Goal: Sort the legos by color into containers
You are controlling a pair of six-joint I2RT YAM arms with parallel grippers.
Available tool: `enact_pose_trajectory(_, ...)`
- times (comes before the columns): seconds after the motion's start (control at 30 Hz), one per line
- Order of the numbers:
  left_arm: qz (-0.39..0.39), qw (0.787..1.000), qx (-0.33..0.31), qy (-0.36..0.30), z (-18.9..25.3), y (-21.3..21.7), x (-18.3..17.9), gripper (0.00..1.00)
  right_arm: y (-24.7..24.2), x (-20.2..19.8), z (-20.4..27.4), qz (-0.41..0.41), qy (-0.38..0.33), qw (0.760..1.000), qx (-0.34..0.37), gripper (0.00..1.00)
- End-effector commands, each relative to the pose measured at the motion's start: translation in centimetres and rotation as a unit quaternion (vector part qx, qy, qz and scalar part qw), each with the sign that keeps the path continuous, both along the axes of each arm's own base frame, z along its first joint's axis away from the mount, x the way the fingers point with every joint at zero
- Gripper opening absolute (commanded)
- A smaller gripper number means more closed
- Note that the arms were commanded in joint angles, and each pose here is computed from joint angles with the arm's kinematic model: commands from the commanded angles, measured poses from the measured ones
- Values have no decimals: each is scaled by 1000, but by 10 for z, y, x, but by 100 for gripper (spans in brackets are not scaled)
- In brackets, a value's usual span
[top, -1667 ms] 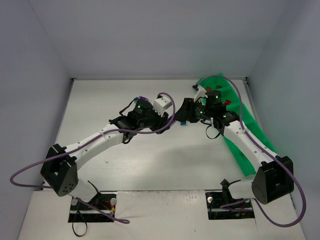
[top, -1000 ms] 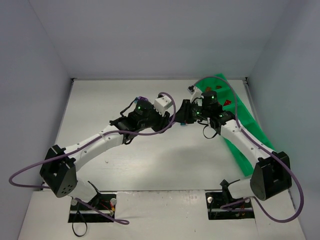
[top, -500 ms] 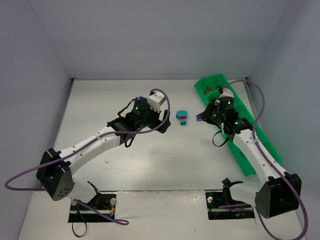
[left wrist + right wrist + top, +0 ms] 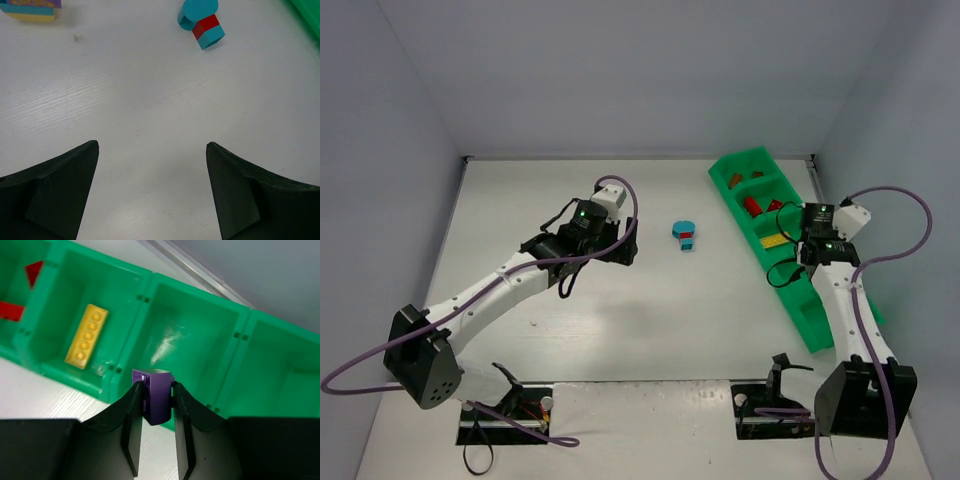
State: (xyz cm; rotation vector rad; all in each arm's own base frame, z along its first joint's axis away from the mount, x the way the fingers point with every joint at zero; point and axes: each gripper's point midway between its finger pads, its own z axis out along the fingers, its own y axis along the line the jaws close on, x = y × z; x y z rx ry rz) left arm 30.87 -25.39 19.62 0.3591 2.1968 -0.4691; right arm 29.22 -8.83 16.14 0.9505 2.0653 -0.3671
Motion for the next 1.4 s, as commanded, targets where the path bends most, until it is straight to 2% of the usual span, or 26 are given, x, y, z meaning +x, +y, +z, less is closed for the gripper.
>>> enact_pose_trajectory(0.0,19,1000,-15,-5,14,5,2,82,-24,-5,-15,-62,18,998,1,0)
enact_pose_trajectory(0.07,20,1000,-13,-5,14,7,2,82,-28,-6,-25,-78,28,997,6,0)
enact_pose_trajectory(0.13,21,1000,-10,-4,13,8,3,82,-31,-8,-31,-90,36,995,4,4)
enact_pose_trajectory(0.3,31,999,-13,3,11,14,13,82,-35,-7,-48,-102,61,993,3,43)
enact_pose_trajectory(0.53,80,996,-36,6,14,30,38,81,-34,5,-40,-84,59,995,6,47)
enact_pose_trajectory(0.63,96,995,-29,12,10,37,54,82,-25,14,-19,-54,25,998,18,50)
enact_pose_trajectory(0.7,105,994,-30,6,15,40,67,82,-10,28,-2,2,-12,999,40,52)
enact_pose_trajectory(0.83,131,991,5,13,-3,54,105,82,40,53,26,146,-68,983,92,57)
enact_pose_trajectory(0.97,142,989,50,7,-17,61,145,82,82,61,43,241,-88,962,88,59)
enact_pose_trajectory(1.0,141,988,67,19,-34,61,154,82,88,61,44,255,-89,959,87,59)
enact_pose_trajectory(1.03,135,988,70,0,-20,59,167,82,96,63,46,276,-91,953,88,59)
enact_pose_trajectory(1.1,131,987,92,14,-39,61,182,82,105,63,43,300,-88,945,95,59)
enact_pose_trajectory(1.2,126,987,98,3,-31,58,207,82,117,61,38,328,-89,934,113,60)
enact_pose_trajectory(1.37,114,987,111,-3,-41,50,228,82,130,56,33,351,-87,924,121,60)
